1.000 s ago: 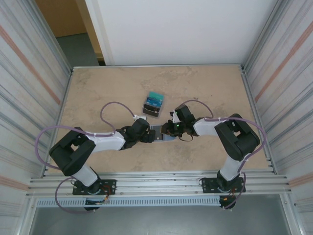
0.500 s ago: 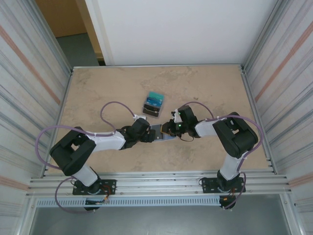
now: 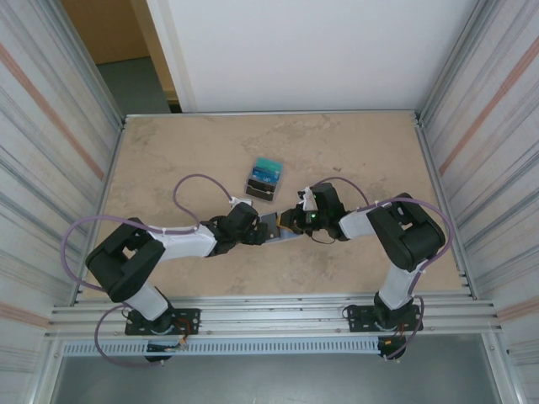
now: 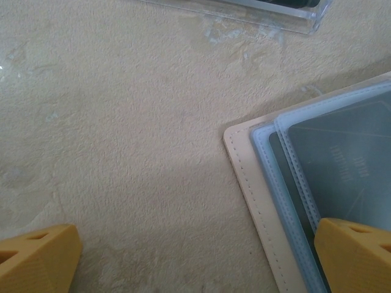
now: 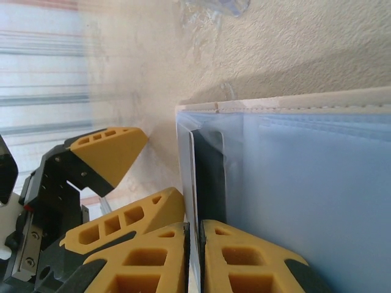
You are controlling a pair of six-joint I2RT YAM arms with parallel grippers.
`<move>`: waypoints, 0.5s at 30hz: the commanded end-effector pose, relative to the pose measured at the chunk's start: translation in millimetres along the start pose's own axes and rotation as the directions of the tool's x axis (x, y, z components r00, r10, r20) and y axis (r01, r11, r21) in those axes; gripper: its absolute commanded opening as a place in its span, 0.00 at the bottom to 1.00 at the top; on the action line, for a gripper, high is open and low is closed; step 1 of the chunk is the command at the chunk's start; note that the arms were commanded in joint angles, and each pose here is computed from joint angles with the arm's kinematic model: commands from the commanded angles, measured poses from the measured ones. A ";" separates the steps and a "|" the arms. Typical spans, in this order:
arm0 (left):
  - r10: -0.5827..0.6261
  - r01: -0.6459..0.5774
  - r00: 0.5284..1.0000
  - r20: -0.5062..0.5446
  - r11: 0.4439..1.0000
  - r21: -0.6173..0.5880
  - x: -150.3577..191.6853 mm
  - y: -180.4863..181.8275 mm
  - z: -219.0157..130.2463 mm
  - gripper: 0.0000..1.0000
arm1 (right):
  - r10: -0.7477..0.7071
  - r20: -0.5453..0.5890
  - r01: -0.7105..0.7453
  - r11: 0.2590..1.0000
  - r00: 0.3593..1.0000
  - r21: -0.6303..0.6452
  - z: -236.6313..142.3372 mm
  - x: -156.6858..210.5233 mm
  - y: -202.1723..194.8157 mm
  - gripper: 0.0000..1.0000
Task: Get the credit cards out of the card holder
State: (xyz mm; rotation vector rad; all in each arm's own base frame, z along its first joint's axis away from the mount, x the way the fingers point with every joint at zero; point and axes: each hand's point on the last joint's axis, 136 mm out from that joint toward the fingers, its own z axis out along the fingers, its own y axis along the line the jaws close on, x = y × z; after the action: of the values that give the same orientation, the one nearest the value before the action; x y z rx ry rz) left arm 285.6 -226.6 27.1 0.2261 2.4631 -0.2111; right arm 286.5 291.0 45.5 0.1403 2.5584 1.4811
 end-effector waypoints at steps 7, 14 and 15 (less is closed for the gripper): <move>0.015 -0.017 0.999 -0.052 0.999 -0.031 10.9 3.0 3.4 0.99 | 0.014 -0.011 -0.015 0.999 1.000 -0.053 -1.2 -0.4 5.0 0.14; 0.015 -0.017 0.999 -0.050 0.999 -0.030 10.2 2.7 3.2 0.99 | 0.022 0.004 -0.022 0.998 1.000 -0.061 -6.4 -4.1 4.0 0.14; 0.015 -0.017 0.999 -0.051 0.999 -0.032 10.7 3.1 3.3 0.99 | 0.023 0.005 -0.022 0.998 1.000 -0.064 -7.2 -4.3 4.7 0.14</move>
State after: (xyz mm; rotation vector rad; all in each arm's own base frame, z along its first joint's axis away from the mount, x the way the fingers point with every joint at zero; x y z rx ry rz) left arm 286.6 -227.8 27.3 0.2275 2.4669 -0.2079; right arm 290.0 286.8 48.9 0.1645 2.5302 1.5202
